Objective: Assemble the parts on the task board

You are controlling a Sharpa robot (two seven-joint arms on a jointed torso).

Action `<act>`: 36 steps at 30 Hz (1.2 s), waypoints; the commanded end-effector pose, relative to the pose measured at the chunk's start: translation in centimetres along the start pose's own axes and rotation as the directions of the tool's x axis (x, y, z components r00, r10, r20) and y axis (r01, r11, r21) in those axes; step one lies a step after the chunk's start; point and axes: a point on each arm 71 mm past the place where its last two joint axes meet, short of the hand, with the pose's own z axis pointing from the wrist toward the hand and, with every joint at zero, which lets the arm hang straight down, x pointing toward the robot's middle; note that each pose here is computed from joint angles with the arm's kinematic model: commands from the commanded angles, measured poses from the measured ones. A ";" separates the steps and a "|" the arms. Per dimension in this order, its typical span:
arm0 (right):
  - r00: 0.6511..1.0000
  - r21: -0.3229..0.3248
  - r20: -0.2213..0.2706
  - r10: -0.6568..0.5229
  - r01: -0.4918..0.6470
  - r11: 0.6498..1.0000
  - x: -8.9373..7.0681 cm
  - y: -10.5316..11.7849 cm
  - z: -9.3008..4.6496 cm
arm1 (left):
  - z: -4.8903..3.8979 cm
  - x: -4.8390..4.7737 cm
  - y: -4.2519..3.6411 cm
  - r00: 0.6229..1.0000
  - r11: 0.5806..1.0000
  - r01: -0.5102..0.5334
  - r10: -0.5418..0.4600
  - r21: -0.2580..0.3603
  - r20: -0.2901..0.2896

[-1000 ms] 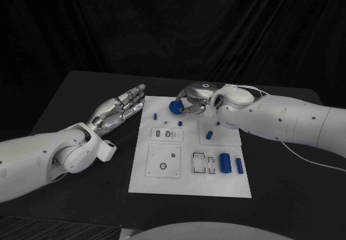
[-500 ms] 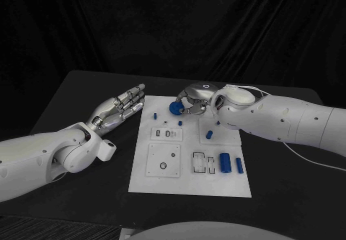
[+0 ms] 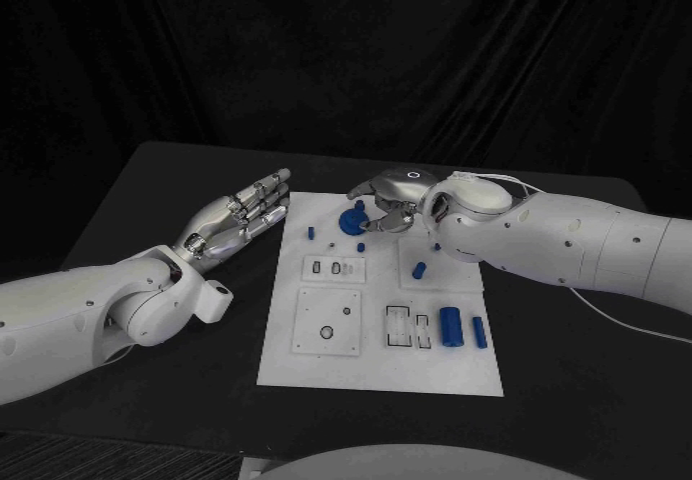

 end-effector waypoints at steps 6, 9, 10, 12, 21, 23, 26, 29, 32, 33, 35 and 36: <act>1.000 0.023 -0.009 -0.002 0.002 1.000 0.1 -0.1 0.0 | 0.06 0.16 -0.69 1.000 0.996 0.012 -0.012 0.093 -0.008; 1.000 0.021 -0.003 -0.002 0.002 1.000 0.1 -0.1 0.0 | 0.08 0.19 -0.67 1.000 0.996 0.013 -0.012 0.092 -0.009; 1.000 0.021 0.001 -0.003 0.003 1.000 0.1 -0.1 0.0 | 0.08 0.18 -0.67 1.000 0.996 0.013 -0.012 0.091 -0.009; 1.000 0.020 0.009 -0.003 0.003 1.000 0.0 -0.2 0.0 | 0.05 0.16 -0.67 1.000 0.996 0.013 -0.012 0.091 -0.009; 0.993 0.016 0.117 -0.011 0.009 1.000 -2.3 -1.4 -1.9 | 0.05 0.21 -0.70 1.000 0.996 0.013 -0.013 0.091 -0.009; 0.990 0.028 0.139 -0.018 0.015 0.999 -3.5 -2.1 -2.9 | 0.04 0.20 -0.70 1.000 0.996 0.013 -0.012 0.092 -0.009; 0.987 0.057 0.157 -0.027 0.018 0.998 -5.1 -3.2 -4.7 | 0.04 0.21 -0.71 1.000 0.996 0.012 -0.011 0.092 -0.008; 0.985 0.094 0.167 -0.033 0.017 0.995 -6.4 -4.3 -6.7 | 0.08 0.24 -0.71 1.000 0.996 0.012 -0.011 0.093 -0.008; 0.985 0.134 0.167 -0.034 0.012 0.991 -7.0 -5.4 -8.6 | 0.14 0.31 -0.71 1.000 0.995 0.014 -0.013 0.095 -0.010; 0.986 0.147 0.165 -0.034 0.010 0.989 -7.1 -5.7 -9.1 | 0.16 0.32 -0.71 1.000 0.995 0.014 -0.013 0.096 -0.011; 0.988 0.183 0.152 -0.032 0.004 0.983 -7.1 -6.6 -10.4 | 0.15 0.34 -0.71 1.000 0.995 0.016 -0.015 0.096 -0.012; 0.989 0.195 0.147 -0.030 0.001 0.981 -7.0 -6.9 -10.8 | 0.14 0.35 -0.69 1.000 0.995 0.016 -0.015 0.096 -0.013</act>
